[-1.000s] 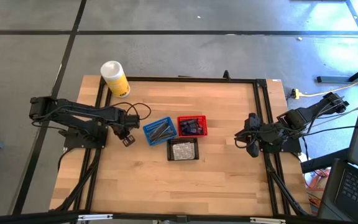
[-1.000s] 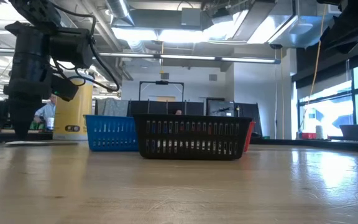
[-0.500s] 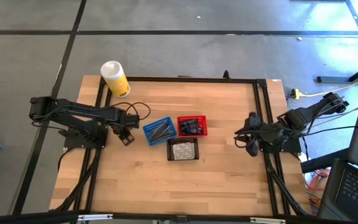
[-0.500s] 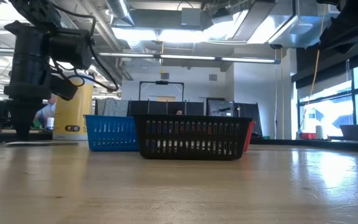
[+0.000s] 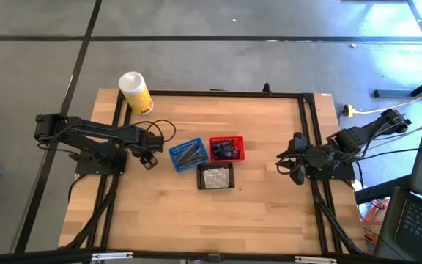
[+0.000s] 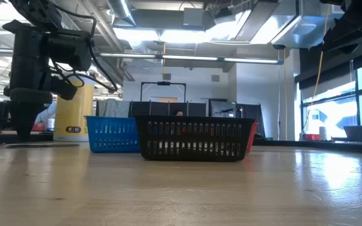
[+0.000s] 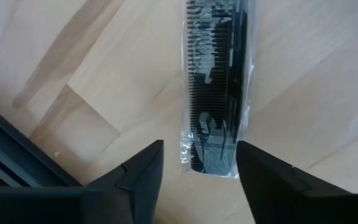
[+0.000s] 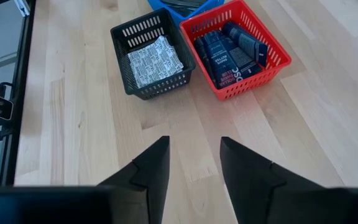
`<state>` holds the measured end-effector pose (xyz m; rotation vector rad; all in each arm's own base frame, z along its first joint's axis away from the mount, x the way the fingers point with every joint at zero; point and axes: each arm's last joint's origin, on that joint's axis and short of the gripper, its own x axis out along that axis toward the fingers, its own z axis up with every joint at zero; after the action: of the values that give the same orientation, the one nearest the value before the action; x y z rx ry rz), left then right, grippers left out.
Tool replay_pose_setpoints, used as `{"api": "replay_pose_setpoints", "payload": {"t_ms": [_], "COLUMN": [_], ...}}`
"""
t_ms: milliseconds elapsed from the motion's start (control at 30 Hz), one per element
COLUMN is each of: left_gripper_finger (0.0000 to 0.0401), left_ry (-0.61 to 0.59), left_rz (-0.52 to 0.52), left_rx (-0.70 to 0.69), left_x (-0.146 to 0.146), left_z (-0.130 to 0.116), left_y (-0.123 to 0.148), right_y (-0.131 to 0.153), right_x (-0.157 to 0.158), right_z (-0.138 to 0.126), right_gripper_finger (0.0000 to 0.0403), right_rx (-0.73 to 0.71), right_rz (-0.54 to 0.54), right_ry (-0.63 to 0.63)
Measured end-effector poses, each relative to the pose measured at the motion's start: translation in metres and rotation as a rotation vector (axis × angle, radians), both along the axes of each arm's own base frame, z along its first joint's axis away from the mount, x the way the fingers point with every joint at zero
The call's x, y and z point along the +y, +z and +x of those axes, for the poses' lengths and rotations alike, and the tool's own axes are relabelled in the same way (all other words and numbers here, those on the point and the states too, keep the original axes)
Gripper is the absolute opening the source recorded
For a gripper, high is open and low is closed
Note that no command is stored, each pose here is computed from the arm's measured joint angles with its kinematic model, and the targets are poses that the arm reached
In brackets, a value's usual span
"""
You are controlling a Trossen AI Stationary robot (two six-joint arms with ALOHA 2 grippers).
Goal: Pick & Place Travel size toiletries
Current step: Put the black comb into the blue bin
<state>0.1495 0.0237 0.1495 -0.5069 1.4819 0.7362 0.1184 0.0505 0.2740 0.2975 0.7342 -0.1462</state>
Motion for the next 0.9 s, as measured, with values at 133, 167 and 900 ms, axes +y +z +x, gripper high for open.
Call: {"api": "replay_pose_setpoints", "payload": {"t_ms": [133,167,900], "left_gripper_finger": [0.0233,0.0242,0.0236], "left_ry": [0.0,0.0,0.071], "left_rz": [-0.004,-0.001,-0.154], "left_rx": [-0.002,-0.003,-0.087], "left_x": [0.0,0.0,0.009], "left_z": [0.0,0.0,-0.008], "left_y": [0.0,0.0,-0.022], "right_y": [0.0,0.0,0.0], "right_x": [0.0,0.0,0.0], "right_z": [0.0,0.0,0.0], "right_gripper_finger": [0.0148,0.0149,0.0169], "right_rx": [0.0,0.0,0.001], "right_rz": [0.0,0.0,0.002], "right_ry": [0.0,0.0,0.001]}}
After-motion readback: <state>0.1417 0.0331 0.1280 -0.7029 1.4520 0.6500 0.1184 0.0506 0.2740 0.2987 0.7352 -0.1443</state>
